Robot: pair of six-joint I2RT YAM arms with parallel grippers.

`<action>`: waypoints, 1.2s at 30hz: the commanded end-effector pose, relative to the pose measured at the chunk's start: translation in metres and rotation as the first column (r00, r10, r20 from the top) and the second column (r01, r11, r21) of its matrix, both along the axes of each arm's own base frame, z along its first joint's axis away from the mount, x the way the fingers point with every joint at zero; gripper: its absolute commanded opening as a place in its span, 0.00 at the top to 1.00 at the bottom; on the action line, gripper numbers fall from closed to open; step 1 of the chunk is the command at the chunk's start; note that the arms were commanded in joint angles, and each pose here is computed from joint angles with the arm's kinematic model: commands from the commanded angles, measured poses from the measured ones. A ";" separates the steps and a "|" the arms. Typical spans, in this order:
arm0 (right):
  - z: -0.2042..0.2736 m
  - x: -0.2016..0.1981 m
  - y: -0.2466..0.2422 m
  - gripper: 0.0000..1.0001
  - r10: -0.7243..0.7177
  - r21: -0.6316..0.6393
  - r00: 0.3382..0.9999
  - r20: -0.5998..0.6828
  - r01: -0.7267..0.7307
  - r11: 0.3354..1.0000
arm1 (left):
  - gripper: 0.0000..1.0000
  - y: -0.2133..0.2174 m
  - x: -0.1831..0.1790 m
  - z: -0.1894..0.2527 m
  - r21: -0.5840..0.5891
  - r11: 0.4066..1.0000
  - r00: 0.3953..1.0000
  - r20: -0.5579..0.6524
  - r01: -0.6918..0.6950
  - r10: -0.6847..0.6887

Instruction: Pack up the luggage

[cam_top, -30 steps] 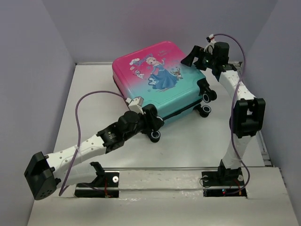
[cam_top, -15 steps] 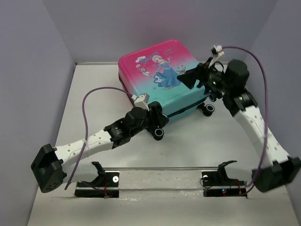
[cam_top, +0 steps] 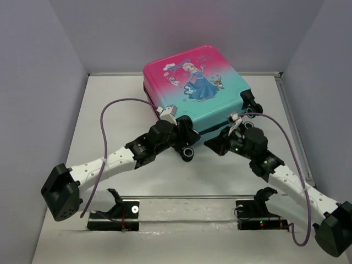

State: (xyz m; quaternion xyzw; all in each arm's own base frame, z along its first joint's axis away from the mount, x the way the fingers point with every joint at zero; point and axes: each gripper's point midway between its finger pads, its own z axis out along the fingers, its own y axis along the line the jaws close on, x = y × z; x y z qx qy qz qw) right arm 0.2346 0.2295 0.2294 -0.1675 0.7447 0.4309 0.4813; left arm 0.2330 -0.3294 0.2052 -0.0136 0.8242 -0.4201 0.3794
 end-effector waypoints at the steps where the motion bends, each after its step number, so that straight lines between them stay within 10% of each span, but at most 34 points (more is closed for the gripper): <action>1: -0.015 -0.013 0.028 0.93 -0.023 0.081 0.998 0.062 0.018 0.997 | 0.94 -0.029 0.003 0.163 -0.295 0.941 0.912 0.409 0.166 -0.033; 3: -0.041 -0.023 0.049 0.91 0.002 0.028 0.999 0.055 -0.004 1.000 | 0.94 -0.027 0.004 0.169 -0.317 0.935 0.913 0.408 0.158 -0.016; 8: -0.053 -0.011 0.074 0.49 -0.102 0.109 0.985 0.142 0.087 0.990 | 0.94 -0.022 0.000 0.178 -0.381 0.913 0.924 0.383 0.147 0.011; 14: -0.072 0.026 0.074 0.43 -0.271 0.156 0.948 0.169 0.246 0.957 | 0.94 -0.021 -0.002 0.182 -0.418 0.896 0.930 0.367 0.148 0.018; 24: -0.066 0.047 0.067 0.43 -0.381 0.188 0.899 0.213 0.345 0.919 | 0.94 -0.022 -0.005 0.183 -0.438 0.885 0.937 0.348 0.160 0.003; 36: -0.055 0.061 0.089 0.68 -0.393 0.296 0.900 0.188 0.330 0.896 | 0.94 -0.029 -0.007 0.172 -0.437 0.882 0.946 0.323 0.175 -0.028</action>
